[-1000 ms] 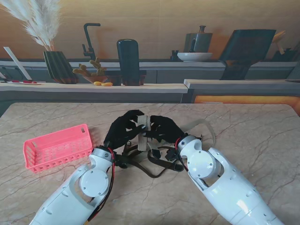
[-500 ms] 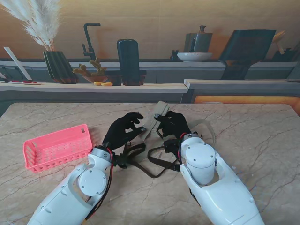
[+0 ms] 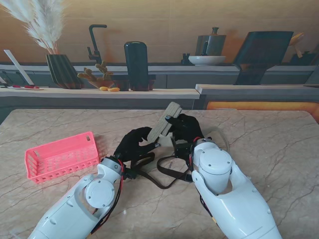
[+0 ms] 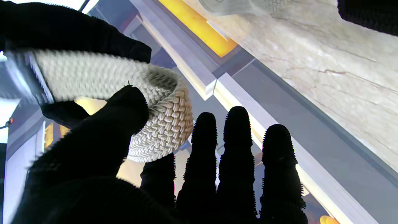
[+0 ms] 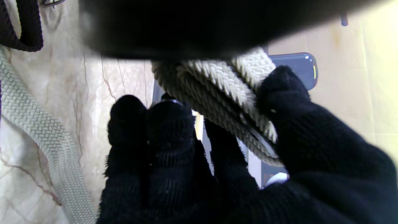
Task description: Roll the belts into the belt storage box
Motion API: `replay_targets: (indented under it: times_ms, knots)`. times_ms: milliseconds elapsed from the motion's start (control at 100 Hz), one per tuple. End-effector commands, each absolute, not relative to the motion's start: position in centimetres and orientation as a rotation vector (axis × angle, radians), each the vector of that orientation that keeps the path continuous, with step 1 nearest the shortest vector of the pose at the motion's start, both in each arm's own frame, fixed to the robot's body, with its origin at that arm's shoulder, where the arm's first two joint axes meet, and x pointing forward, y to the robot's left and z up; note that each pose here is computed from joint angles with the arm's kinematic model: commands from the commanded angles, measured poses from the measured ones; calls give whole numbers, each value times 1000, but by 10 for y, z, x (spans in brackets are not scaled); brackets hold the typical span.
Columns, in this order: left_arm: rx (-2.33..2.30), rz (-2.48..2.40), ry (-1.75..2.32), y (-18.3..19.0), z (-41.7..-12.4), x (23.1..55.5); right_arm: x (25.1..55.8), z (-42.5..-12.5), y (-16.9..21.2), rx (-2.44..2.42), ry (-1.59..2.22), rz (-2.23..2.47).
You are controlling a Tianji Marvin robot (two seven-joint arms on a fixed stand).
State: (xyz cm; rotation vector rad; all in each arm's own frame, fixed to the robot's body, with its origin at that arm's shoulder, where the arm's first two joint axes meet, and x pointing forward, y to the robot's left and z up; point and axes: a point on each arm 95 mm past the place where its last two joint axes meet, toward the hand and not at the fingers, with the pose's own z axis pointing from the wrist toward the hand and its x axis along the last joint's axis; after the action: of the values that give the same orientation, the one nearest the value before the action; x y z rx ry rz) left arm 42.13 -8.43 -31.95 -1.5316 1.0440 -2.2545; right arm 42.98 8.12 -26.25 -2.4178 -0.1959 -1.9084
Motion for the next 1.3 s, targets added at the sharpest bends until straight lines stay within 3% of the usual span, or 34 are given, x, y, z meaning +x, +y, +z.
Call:
replay_targets:
  times_ms: [0, 500, 910, 1290]
  knots:
    - [-1534, -2277, 1061, -87, -321, 419, 428, -253, 84, -2379, -199, -1937]
    - [-1411, -2226, 1088, -80, -319, 423, 426, -238, 71, -2288, -311, -2122]
    - [-1395, -2213, 1160, -75, -321, 424, 421, -248, 74, -2230, -344, -2037]
    - [-1171, -2232, 1159, -61, -315, 425, 419, -257, 71, -2311, -133, -1803]
